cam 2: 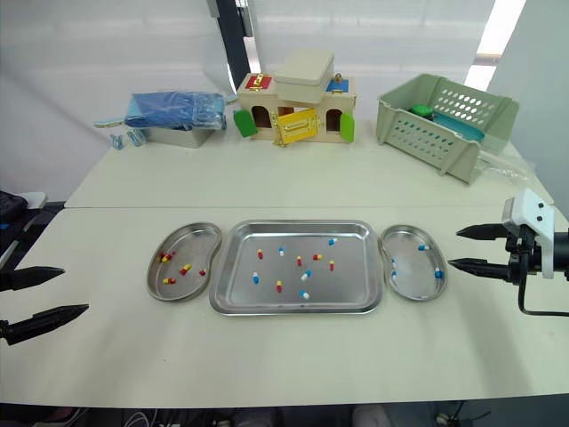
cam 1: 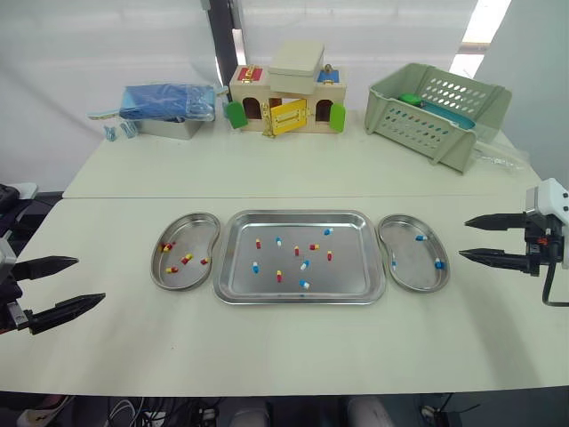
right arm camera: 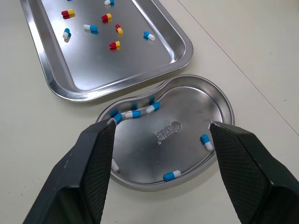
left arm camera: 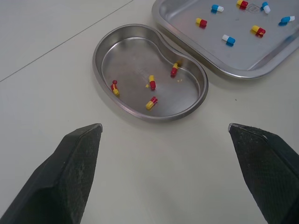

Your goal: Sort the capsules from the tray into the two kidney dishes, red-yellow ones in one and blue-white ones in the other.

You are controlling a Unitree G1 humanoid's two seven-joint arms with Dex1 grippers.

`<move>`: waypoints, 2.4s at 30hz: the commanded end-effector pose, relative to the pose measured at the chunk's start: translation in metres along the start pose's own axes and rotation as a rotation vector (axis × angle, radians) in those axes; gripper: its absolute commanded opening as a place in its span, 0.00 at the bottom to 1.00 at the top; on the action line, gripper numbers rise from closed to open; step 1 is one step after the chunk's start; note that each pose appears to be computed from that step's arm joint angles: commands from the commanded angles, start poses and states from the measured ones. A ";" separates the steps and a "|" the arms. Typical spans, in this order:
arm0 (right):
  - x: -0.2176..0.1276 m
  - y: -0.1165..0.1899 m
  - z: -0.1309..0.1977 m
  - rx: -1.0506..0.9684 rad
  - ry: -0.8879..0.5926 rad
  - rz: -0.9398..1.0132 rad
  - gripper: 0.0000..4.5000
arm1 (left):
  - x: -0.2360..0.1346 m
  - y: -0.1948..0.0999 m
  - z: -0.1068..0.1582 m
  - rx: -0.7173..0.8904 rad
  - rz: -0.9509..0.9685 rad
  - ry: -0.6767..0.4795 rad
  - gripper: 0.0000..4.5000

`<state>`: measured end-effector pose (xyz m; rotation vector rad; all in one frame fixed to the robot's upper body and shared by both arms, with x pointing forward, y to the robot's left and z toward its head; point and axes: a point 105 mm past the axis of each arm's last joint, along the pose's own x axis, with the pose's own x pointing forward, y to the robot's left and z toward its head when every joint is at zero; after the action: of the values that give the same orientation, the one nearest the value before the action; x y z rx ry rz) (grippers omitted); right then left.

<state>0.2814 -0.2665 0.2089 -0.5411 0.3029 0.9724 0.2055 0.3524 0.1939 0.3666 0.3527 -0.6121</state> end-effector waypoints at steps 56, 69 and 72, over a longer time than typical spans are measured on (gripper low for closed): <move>0.013 0.050 0.069 -0.100 -0.179 0.022 0.75 | 0.053 -0.028 0.071 0.172 -0.257 -0.157 1.00; 0.070 0.043 0.080 -0.190 -0.206 0.298 0.75 | 0.000 -0.072 0.058 0.070 -0.149 -0.152 1.00; 0.078 0.044 0.082 -0.206 -0.208 0.334 0.75 | -0.007 -0.076 0.054 0.059 -0.117 -0.137 1.00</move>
<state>0.2871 -0.1492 0.2176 -0.5418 0.1487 1.3695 0.1702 0.2765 0.2181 0.3324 0.2582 -0.7750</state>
